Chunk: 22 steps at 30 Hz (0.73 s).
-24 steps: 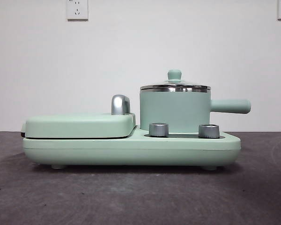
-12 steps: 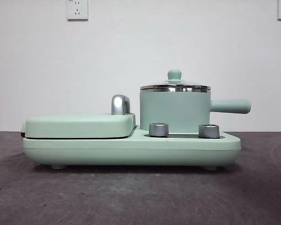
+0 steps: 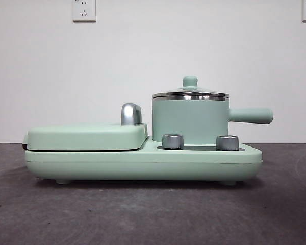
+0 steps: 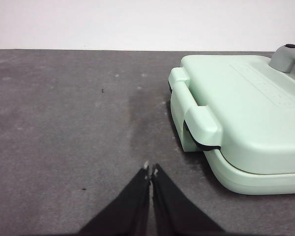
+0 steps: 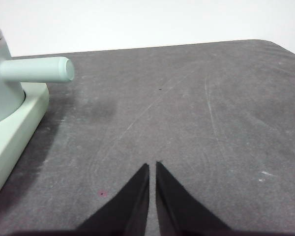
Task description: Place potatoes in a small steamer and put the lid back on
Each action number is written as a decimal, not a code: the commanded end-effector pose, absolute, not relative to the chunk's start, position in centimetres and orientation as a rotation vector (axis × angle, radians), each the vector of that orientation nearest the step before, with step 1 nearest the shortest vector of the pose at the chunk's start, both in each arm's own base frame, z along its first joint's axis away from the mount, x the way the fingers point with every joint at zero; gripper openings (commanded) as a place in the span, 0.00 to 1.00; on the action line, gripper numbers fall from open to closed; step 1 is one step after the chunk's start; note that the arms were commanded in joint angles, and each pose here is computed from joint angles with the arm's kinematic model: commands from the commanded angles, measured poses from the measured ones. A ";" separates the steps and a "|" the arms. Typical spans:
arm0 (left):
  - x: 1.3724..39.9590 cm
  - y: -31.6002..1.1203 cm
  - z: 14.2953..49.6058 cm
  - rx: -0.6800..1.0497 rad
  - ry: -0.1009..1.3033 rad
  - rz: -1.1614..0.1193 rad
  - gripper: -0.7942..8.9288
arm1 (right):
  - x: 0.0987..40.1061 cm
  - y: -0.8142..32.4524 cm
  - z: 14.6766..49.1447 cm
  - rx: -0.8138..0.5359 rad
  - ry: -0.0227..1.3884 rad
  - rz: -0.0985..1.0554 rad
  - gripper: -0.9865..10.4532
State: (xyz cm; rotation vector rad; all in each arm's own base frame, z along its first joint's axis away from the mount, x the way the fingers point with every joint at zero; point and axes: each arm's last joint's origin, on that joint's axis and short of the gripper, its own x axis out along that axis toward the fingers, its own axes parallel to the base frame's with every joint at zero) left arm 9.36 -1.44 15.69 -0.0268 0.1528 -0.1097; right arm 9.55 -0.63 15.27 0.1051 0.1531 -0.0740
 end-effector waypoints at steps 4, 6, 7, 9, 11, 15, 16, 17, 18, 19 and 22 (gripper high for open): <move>9.5 -1.4 15.0 -0.015 0.170 -0.106 0.09 | 9.6 -0.6 15.1 0.094 0.160 -0.075 0.10; 9.5 -1.4 15.0 -0.015 0.170 -0.106 0.09 | 9.6 -0.6 15.1 0.094 0.163 -0.075 0.10; 9.5 -1.4 15.0 -0.015 0.170 -0.106 0.09 | 9.6 -0.6 15.0 0.094 0.166 -0.076 0.10; 9.5 -1.4 15.0 -0.015 0.170 -0.106 0.09 | 9.6 -0.6 15.0 0.094 0.166 -0.076 0.10; 9.5 -1.4 15.0 -0.015 0.170 -0.106 0.09 | 9.6 -0.6 15.0 0.094 0.165 -0.076 0.10; 9.5 -1.4 15.0 -0.015 0.170 -0.106 0.09 | 9.6 -0.6 15.1 0.094 0.156 -0.075 0.10; 9.5 -1.4 15.0 -0.015 0.170 -0.106 0.09 | 9.6 -0.6 15.2 0.094 0.151 -0.075 0.10; 9.5 -1.4 15.0 -0.015 0.170 -0.106 0.09 | 9.6 -0.6 15.2 0.093 0.148 -0.074 0.10; 9.5 -1.4 15.0 -0.015 0.170 -0.106 0.09 | 9.6 -0.6 15.2 0.093 0.148 -0.074 0.10; 9.5 -1.4 15.0 -0.015 0.170 -0.106 0.09 | 9.6 -0.6 15.2 0.094 0.149 -0.074 0.10; 9.5 -1.4 15.0 -0.015 0.170 -0.106 0.09 | 9.6 -0.6 15.1 0.094 0.154 -0.075 0.10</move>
